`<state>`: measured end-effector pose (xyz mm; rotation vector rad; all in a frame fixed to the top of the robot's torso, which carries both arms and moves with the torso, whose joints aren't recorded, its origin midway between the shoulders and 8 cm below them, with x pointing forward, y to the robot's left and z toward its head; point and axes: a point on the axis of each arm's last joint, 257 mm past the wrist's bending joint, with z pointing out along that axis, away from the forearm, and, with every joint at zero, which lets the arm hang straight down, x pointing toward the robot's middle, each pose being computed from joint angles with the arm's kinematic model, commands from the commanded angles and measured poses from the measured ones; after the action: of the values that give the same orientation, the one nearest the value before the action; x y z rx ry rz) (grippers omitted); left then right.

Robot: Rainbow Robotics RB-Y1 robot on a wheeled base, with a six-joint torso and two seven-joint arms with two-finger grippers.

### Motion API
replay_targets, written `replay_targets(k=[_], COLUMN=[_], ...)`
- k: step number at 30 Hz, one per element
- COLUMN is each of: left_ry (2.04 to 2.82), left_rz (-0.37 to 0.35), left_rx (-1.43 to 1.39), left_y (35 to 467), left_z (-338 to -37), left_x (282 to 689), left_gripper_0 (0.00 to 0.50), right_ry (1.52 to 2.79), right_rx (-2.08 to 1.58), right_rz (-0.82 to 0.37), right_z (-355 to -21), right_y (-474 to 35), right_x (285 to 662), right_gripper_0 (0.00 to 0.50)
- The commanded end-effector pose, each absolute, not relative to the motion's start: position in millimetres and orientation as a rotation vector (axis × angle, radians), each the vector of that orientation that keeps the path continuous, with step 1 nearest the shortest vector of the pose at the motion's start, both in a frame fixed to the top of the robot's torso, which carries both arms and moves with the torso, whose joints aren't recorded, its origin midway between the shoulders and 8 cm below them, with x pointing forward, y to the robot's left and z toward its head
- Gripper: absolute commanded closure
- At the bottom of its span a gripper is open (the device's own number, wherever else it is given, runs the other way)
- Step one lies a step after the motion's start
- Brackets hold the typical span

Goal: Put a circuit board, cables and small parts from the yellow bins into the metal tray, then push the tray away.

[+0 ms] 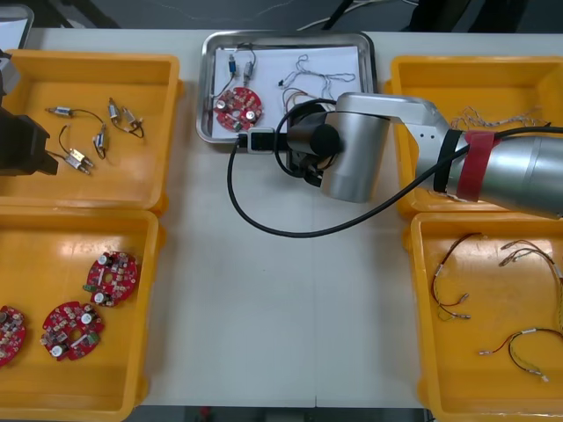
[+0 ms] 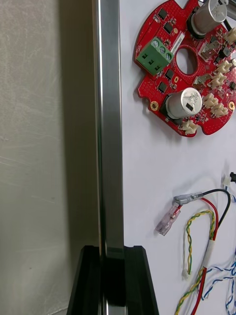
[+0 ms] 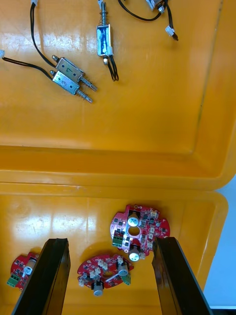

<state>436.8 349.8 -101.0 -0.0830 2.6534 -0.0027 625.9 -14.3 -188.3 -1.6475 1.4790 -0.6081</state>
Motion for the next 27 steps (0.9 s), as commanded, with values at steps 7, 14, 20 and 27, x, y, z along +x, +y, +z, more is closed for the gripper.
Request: replay_targets(k=[7,14,20,27], left_ry=[2.636,2.636,2.636,2.636], left_rz=[0.088,0.088,0.088,0.088], left_rx=[-0.005,-0.005,-0.005,-0.005], left_y=[370.1,370.1,370.1,370.1], left_z=[-88.8,-88.8,-88.8,-88.8], left_x=[434.4,434.4,434.4,434.4], left_gripper_0=[0.0,0.0,0.0,0.0], right_ry=[1.409,1.442,1.459,1.478], right_rx=[-1.665,-1.682,-1.689,-1.706], right_rz=[-0.643,-0.642,-0.663,-0.692], right_z=[-161.8,-167.9,-166.4,-161.5], right_y=[2.0,-2.1,-5.0,-4.5], right_x=[631.5,626.2,622.8,612.8], right_gripper_0=[0.03,0.0,0.0,0.0])
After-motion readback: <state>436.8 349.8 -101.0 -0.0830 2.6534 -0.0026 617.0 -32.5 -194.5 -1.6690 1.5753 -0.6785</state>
